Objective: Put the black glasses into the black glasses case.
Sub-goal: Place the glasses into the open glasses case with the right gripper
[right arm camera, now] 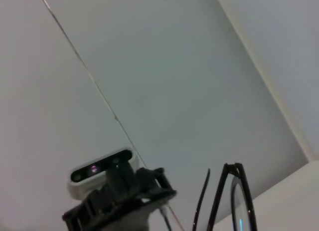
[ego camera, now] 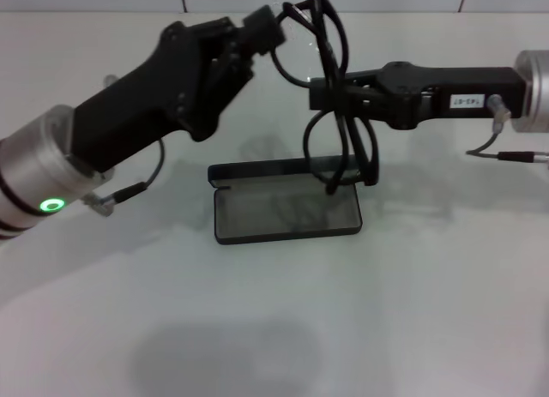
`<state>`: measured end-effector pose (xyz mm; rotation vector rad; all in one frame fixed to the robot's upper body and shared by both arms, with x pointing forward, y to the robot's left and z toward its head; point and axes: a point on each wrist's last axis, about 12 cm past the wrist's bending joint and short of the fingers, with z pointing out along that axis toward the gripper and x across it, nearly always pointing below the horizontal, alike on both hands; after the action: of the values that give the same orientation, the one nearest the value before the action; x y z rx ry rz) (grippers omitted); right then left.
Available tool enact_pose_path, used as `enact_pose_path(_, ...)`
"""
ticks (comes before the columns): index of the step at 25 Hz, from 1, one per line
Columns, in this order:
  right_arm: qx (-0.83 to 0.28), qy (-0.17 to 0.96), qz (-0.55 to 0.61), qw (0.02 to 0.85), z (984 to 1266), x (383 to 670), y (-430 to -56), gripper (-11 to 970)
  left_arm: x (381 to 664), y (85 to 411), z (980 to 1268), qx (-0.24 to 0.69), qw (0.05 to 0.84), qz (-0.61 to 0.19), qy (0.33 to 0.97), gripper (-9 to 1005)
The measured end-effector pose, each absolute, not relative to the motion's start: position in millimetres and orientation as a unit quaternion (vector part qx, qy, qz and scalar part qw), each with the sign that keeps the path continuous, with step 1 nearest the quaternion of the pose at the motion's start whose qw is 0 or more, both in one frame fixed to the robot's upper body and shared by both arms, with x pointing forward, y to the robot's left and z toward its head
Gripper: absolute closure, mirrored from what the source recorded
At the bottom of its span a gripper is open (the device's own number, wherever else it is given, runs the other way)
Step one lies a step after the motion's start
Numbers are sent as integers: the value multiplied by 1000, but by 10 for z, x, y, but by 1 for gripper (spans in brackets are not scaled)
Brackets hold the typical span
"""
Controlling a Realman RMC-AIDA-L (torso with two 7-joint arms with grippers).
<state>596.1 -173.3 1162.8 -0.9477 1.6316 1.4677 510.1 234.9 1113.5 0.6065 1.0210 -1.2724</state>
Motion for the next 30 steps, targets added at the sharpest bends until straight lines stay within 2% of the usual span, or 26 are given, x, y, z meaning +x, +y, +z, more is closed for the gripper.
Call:
enact_pose_path(3, -382, 634, 557, 378, 11650, 5975, -1783, 842, 5039, 2459, 11109, 258, 648, -555, 453, 972)
enact_pose_path(6, -459, 618, 503, 392, 11757, 6008, -1811, 842, 4944, 2621, 11049, 246, 648, -547, 469, 972)
enact_pose_path(9, -550, 603, 446, 369, 11885, 6020, -1723, 841, 4840, 2777, 10984, 232, 651, -534, 487, 971)
enact_pose_path(14, -654, 594, 354, 307, 11936, 6076, -1396, 840, 4695, 2967, 10874, 197, 663, -506, 515, 970)
enact_pose_path(18, -725, 576, 280, 254, 11836, 6094, -1008, 840, 4655, 2994, 10806, 182, 662, -494, 533, 969)
enact_pose_path(23, -758, 569, 216, 235, 11723, 6095, -790, 839, 4645, 2996, 10779, 175, 659, -492, 541, 969)
enact_pose_path(30, -768, 568, 158, 249, 11674, 6171, -682, 838, 4681, 2981, 10763, 165, 653, -494, 551, 969)
